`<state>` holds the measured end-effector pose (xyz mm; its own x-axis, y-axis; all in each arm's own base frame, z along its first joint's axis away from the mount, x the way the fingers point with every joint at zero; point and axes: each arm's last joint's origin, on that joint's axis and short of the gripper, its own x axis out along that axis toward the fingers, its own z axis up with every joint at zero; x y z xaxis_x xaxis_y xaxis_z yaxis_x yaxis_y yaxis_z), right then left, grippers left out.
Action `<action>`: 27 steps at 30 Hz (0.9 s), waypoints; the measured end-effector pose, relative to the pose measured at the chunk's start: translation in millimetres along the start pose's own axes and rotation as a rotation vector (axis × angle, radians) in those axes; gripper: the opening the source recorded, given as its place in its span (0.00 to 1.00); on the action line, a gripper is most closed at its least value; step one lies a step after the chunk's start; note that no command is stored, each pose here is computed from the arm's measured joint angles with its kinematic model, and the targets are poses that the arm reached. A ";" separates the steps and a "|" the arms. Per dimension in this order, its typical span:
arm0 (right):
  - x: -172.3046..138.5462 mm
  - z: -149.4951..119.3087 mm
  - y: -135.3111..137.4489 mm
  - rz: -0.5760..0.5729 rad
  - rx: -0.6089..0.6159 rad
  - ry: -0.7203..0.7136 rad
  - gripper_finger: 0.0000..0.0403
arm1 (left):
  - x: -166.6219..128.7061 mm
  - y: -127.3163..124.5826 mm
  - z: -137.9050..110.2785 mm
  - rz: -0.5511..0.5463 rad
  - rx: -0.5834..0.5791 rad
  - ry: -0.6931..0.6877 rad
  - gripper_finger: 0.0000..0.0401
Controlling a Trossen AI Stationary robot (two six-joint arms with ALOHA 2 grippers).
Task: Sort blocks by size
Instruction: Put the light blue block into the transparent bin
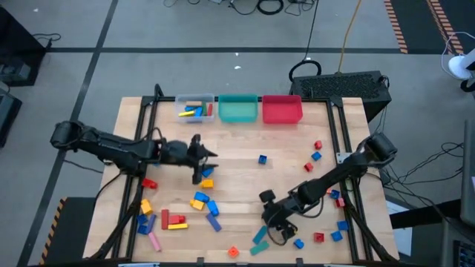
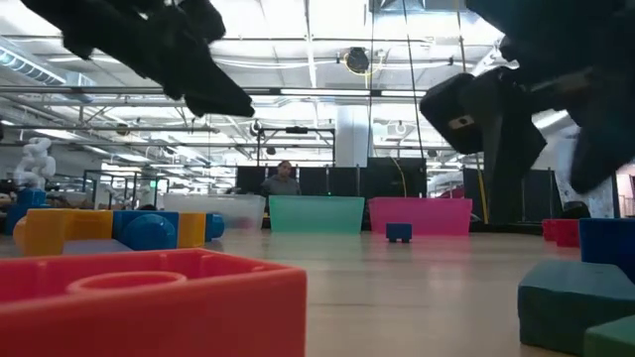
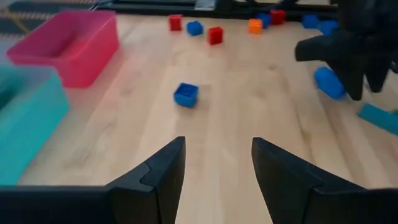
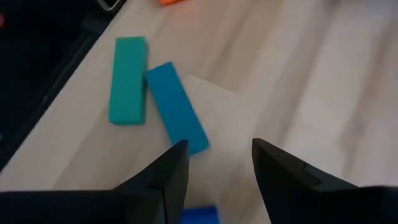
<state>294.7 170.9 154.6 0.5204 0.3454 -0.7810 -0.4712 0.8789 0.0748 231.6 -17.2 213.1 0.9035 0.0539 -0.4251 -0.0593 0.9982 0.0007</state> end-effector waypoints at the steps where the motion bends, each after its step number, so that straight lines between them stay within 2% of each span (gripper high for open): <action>1: 4.6 0.2 1.6 0.003 -0.023 0.019 0.42 | -0.7 -5.5 -0.2 -0.002 0.014 -0.004 0.47; 8: 26.0 6.9 4.0 0.022 -0.088 0.095 0.50 | 4.6 -34.5 -10.2 -0.011 0.107 0.025 0.47; 14: 40.1 3.1 4.0 0.050 -0.113 0.134 0.49 | 21.4 -52.8 -21.2 -0.026 0.178 0.022 0.47; 19: 41.9 2.3 3.2 0.042 -0.101 0.141 0.41 | 30.5 -59.8 -24.3 -0.037 0.174 -0.013 0.47; 27: 40.2 2.6 -4.7 0.026 -0.026 0.143 0.20 | 34.8 -68.6 -26.8 -0.057 0.176 -0.042 0.47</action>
<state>319.7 181.5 124.4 0.4019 0.3156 -0.8596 -0.5023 0.8609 0.0812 255.7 -84.5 174.0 0.9203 -0.0050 -0.3911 0.0637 0.9885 0.1373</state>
